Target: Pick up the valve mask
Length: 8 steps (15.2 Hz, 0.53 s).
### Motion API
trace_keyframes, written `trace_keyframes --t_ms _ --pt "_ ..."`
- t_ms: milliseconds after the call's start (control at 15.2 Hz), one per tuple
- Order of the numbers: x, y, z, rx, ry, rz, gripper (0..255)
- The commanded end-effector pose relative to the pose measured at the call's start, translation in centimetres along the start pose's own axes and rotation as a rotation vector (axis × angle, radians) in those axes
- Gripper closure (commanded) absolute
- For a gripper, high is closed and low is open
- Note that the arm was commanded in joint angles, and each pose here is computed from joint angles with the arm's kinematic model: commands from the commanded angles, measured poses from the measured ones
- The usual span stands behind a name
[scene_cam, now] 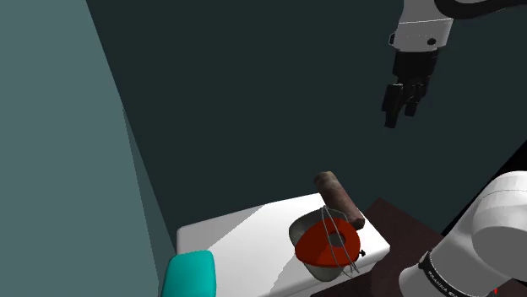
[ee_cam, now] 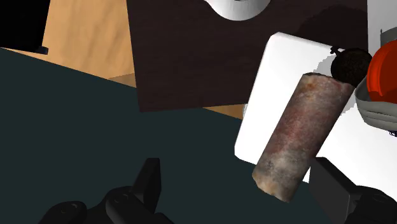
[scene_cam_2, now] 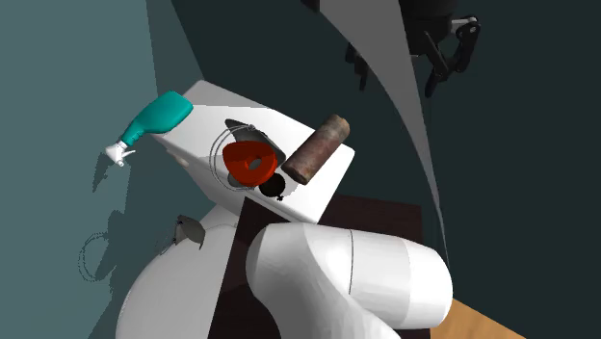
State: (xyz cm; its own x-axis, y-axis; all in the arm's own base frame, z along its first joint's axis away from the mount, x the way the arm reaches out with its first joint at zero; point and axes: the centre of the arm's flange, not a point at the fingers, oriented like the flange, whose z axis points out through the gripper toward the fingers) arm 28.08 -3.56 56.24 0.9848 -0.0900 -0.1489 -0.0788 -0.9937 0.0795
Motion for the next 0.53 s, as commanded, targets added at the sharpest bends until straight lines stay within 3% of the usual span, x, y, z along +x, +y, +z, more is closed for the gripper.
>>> trace_keyframes --t_ms 0,462 --pt "0.0 0.0 0.0 0.0 0.0 0.0 0" --pt "-4.5 -9.3 2.2 -0.039 0.12 0.036 0"
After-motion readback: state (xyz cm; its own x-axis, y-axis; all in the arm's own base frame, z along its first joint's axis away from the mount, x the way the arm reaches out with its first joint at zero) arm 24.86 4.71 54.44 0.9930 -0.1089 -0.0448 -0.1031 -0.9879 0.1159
